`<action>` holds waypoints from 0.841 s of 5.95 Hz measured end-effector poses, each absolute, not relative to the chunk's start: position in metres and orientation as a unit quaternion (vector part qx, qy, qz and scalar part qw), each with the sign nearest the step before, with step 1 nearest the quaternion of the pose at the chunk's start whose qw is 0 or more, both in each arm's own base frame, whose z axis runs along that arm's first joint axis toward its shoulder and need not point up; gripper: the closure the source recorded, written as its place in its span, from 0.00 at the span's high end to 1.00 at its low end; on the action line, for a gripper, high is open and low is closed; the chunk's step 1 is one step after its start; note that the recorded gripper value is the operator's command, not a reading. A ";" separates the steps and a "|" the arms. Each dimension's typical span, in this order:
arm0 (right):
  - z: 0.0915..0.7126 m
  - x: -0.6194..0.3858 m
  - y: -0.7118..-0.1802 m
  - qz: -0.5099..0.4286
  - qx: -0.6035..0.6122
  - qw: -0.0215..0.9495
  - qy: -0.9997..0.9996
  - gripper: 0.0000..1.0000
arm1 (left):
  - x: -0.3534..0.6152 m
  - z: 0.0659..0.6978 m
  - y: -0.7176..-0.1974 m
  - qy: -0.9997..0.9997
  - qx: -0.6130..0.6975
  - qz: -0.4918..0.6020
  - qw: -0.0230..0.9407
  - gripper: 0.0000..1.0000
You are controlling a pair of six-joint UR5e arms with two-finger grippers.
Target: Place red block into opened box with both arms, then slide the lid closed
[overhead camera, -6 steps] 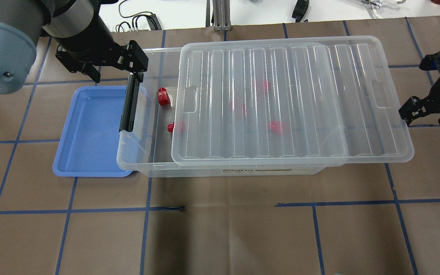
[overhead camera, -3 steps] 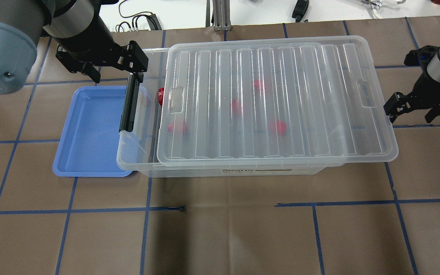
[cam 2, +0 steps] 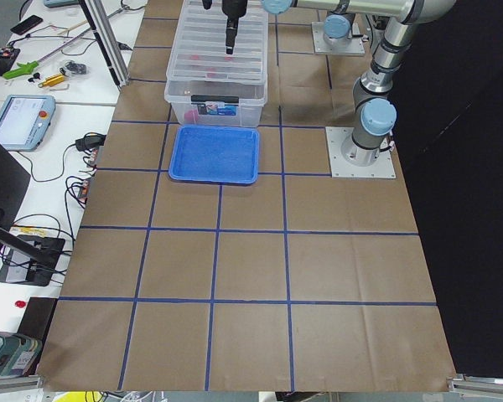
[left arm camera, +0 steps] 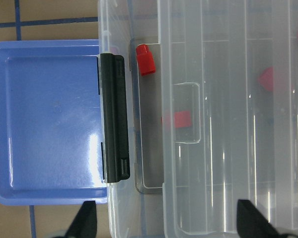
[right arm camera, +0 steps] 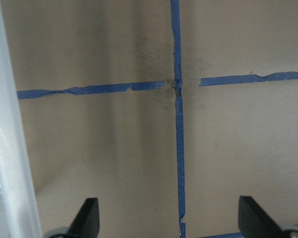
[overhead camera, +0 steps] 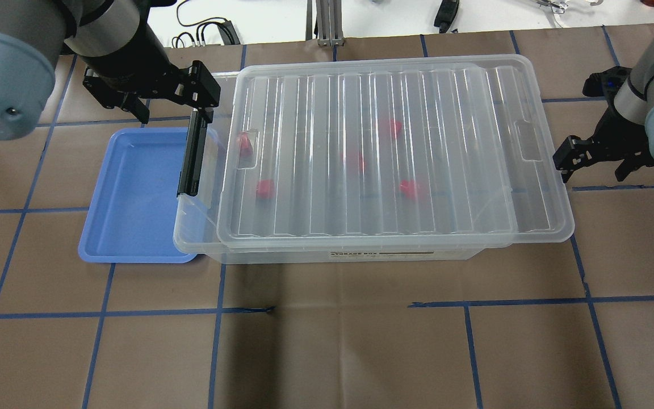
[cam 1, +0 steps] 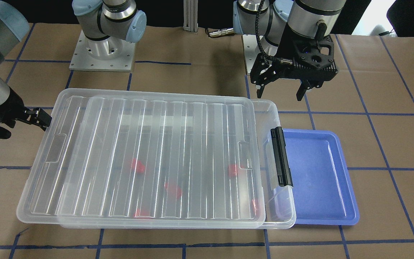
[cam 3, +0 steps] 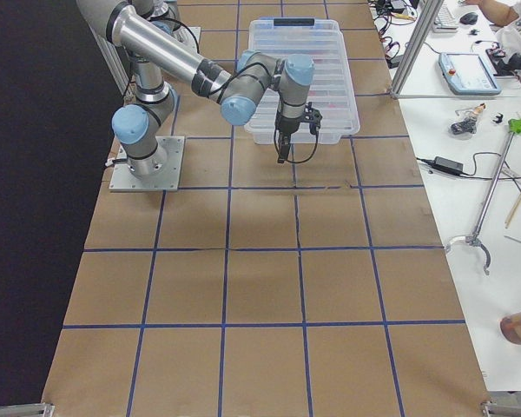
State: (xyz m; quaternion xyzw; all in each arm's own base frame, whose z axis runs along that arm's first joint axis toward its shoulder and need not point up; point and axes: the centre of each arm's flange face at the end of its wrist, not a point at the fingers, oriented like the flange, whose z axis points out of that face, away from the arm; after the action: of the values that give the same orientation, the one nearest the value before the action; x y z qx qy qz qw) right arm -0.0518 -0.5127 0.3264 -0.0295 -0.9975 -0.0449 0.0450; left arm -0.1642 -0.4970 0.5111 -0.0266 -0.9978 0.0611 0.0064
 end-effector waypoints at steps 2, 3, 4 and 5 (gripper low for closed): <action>0.326 -0.020 -0.515 -0.043 -0.021 0.047 -0.998 1.00 | -0.164 0.512 -0.497 -0.998 -0.027 0.062 0.006 0.98; 0.326 -0.012 -0.515 -0.042 -0.022 0.048 -0.998 1.00 | -0.164 0.512 -0.497 -0.998 -0.027 0.062 0.006 0.98; 0.326 0.000 -0.515 -0.041 -0.019 0.048 -0.998 1.00 | -0.164 0.512 -0.497 -0.998 -0.027 0.062 0.006 0.98; 0.326 0.013 -0.516 -0.040 -0.015 0.050 -0.998 1.00 | -0.164 0.512 -0.497 -0.998 -0.027 0.062 0.006 0.98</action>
State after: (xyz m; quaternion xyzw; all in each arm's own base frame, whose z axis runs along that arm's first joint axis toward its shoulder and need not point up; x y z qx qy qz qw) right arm 0.0125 -0.5156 0.3257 -0.0152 -0.9978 -0.0399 0.0504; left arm -0.1640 -0.4967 0.5120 -0.0265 -0.9977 0.0619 0.0058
